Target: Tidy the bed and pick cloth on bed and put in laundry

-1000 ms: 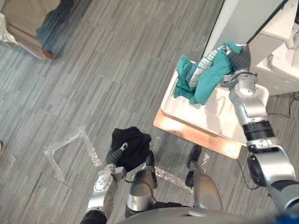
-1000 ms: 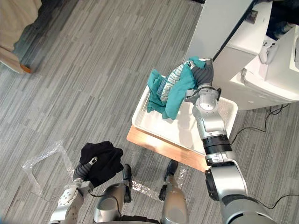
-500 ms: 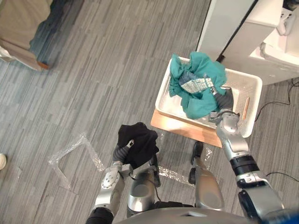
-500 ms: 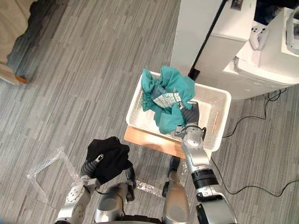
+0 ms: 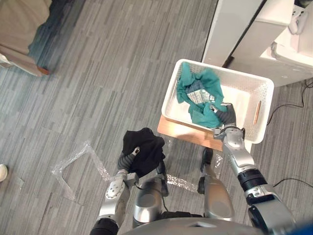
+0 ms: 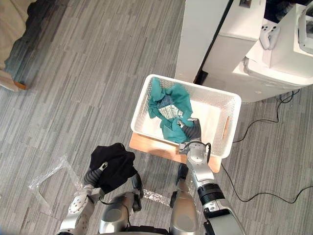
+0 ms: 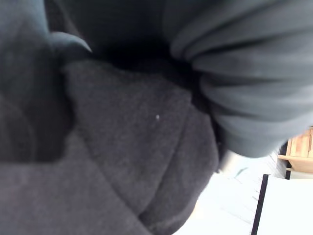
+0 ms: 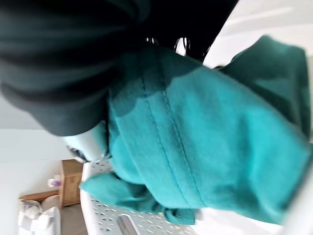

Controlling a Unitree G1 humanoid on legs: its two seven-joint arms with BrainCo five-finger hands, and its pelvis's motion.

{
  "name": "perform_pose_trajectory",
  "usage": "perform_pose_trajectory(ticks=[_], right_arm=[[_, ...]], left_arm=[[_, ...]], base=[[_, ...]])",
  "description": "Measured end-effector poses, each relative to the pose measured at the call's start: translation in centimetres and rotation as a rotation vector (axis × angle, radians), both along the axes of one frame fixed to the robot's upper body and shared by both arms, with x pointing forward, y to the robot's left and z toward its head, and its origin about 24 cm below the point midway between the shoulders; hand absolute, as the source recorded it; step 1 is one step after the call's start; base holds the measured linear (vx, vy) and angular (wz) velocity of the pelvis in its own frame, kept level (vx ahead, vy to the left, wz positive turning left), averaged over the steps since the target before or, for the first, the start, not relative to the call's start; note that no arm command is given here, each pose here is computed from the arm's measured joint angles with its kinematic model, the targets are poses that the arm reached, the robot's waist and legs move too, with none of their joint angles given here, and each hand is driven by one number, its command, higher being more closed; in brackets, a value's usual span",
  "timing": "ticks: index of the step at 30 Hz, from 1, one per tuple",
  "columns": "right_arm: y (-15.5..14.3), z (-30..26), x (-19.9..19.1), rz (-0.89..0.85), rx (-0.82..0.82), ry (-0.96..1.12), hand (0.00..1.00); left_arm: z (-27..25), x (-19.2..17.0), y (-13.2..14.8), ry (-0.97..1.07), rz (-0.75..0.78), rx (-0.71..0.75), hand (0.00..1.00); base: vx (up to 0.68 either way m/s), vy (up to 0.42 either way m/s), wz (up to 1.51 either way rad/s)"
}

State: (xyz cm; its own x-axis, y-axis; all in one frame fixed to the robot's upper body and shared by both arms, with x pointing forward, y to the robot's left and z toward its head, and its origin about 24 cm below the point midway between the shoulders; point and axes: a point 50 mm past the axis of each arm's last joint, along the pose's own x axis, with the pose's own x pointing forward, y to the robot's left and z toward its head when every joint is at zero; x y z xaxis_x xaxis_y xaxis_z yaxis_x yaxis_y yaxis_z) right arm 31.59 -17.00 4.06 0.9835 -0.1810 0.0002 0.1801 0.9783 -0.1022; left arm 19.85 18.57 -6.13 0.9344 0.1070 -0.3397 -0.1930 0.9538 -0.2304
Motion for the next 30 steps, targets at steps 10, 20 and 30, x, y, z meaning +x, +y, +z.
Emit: perform_pose_trajectory(ticks=[10,20,30], right_arm=[[-1.3,-3.9,-4.6,-0.074,0.017,0.084,0.0],[-6.0,-5.4,-12.0,-0.387,0.053,0.082,0.0],[-8.7,-10.4,-19.2,-0.452,-0.035,0.415,0.0]], left_arm=[[-0.4,-1.0,0.5,0.027,0.029,-0.009,1.0],[-0.9,-4.3,4.2,0.1,0.228,0.017,1.0],[2.6,-3.4,8.2,-0.099,0.402,0.097,1.0]], base=[[0.01,-0.005,0.04],[0.0,-0.002,0.0],[0.0,-0.007,-0.05]])
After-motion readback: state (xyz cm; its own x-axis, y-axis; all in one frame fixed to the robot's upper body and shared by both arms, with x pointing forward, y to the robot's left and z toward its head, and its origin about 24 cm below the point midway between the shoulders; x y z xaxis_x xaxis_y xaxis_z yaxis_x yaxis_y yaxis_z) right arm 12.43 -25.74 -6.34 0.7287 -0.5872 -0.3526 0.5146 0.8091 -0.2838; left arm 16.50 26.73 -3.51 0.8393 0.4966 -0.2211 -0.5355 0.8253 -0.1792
